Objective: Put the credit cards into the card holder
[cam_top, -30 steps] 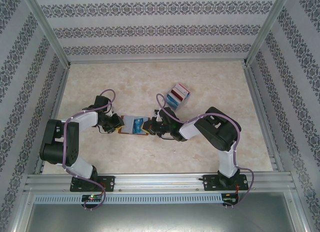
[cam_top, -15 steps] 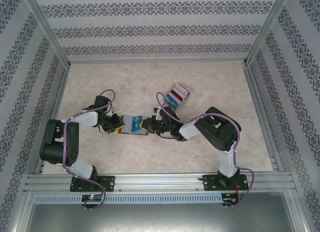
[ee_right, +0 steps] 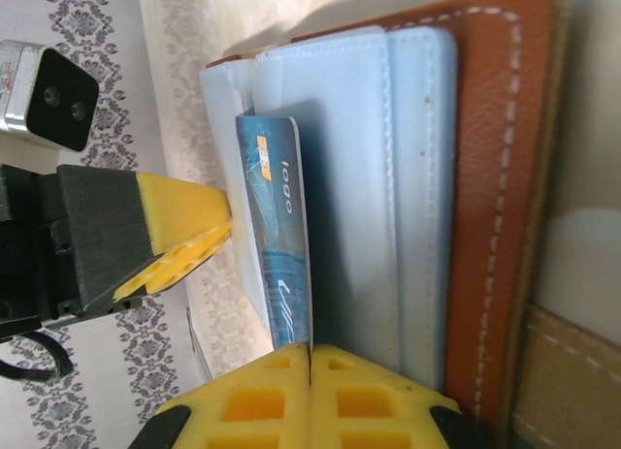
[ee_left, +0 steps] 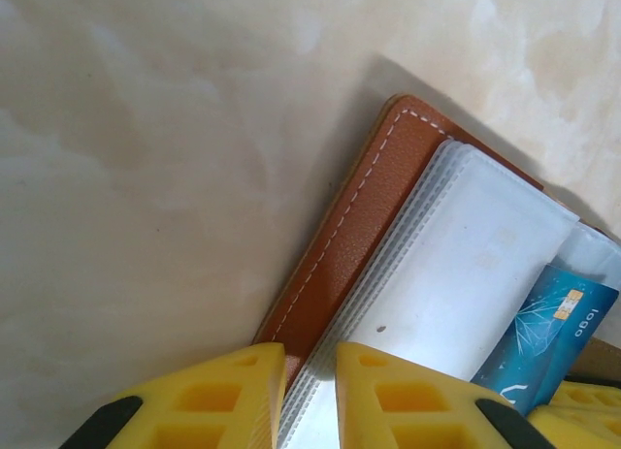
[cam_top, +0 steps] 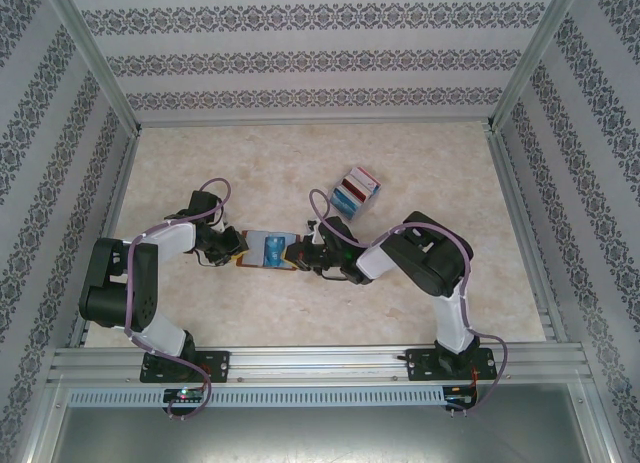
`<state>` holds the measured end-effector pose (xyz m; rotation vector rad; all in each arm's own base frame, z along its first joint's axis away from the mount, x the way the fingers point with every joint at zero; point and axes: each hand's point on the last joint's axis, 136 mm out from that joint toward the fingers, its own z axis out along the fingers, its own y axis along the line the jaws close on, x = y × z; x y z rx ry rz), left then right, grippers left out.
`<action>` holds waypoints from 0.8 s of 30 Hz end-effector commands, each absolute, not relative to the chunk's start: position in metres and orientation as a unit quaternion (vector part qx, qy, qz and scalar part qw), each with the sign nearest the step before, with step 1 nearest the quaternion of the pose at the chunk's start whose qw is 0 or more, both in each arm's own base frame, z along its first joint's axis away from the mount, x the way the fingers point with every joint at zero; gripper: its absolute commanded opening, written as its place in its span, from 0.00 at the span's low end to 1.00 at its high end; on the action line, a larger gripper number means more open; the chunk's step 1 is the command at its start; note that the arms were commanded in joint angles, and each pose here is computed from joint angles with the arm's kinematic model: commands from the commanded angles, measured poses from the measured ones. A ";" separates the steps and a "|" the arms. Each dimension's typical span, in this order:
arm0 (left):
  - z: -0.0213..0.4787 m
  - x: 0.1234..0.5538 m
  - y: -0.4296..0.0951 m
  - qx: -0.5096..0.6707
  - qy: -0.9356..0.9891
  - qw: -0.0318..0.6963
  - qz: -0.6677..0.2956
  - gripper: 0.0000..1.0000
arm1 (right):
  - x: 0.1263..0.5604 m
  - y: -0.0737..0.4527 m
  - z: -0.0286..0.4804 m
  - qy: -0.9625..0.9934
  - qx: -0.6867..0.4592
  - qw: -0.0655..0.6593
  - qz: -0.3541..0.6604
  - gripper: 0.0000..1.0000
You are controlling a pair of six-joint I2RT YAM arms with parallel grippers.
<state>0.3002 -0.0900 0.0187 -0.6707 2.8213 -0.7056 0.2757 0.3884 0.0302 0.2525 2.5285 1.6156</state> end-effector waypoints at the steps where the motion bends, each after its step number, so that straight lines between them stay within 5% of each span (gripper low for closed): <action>1: -0.010 0.281 -0.073 -0.248 0.951 0.041 -0.178 0.22 | 0.277 0.385 0.022 0.841 0.082 0.066 0.530 0.00; 24: -0.006 0.282 -0.073 -0.244 0.952 0.042 -0.179 0.22 | 0.302 0.395 0.021 0.845 0.075 0.092 0.521 0.00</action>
